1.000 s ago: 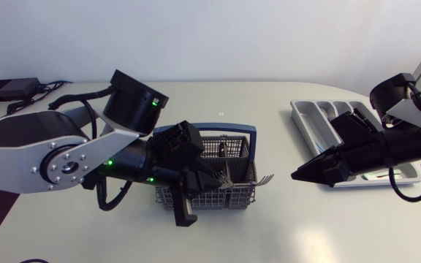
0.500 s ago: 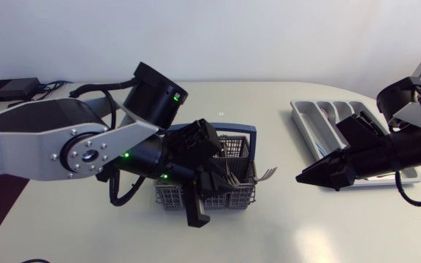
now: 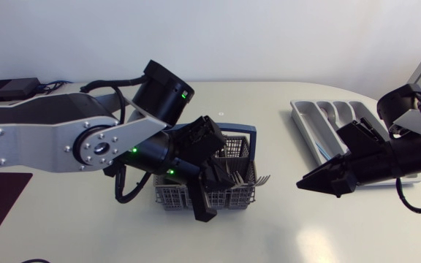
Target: Sort the cutlery from the basket into the organizer compartments.
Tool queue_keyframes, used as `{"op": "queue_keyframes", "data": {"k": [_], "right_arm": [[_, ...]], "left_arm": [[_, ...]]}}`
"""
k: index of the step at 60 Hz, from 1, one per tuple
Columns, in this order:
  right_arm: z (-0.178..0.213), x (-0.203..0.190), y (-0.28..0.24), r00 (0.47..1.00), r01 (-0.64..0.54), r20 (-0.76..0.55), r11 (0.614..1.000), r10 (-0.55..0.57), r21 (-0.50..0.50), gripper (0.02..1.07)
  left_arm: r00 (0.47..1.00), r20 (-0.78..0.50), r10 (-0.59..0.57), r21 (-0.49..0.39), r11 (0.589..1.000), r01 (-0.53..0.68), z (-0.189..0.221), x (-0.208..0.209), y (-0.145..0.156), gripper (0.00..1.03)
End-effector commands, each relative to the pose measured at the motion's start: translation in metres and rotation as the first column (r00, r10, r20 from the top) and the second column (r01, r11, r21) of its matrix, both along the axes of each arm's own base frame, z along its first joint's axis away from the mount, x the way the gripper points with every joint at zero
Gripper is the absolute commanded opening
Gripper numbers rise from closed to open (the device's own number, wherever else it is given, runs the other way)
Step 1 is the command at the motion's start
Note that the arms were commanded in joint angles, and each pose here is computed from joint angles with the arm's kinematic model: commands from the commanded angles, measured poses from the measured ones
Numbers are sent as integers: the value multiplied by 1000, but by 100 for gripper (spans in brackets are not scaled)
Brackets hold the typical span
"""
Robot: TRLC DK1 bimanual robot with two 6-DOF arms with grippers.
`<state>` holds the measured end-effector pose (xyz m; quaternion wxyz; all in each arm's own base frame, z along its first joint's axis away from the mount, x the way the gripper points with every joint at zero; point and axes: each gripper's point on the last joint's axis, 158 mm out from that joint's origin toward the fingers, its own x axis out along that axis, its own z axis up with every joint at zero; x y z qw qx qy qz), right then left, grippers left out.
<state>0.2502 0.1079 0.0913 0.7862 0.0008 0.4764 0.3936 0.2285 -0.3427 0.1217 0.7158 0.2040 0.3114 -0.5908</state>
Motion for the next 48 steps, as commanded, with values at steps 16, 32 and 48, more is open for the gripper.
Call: {"op": "queue_keyframes", "data": {"k": [16, 32, 48], "right_arm": [[-3, -9, 1, 1000, -19, -2, 1000, 19, 3, 54], [1, -11, 4, 1000, -20, 5, 1000, 20, 4, 54], [10, -16, 7, 999, -31, 13, 1000, 31, 4, 54]], "left_arm": [[999, -17, 32, -37, 999, -33, 18, 7, -6, 3], [998, -55, 32, -112, 993, -38, 54, 1, -1, 3], [998, -46, 36, -176, 983, -44, 108, -2, 7, 3]]}}
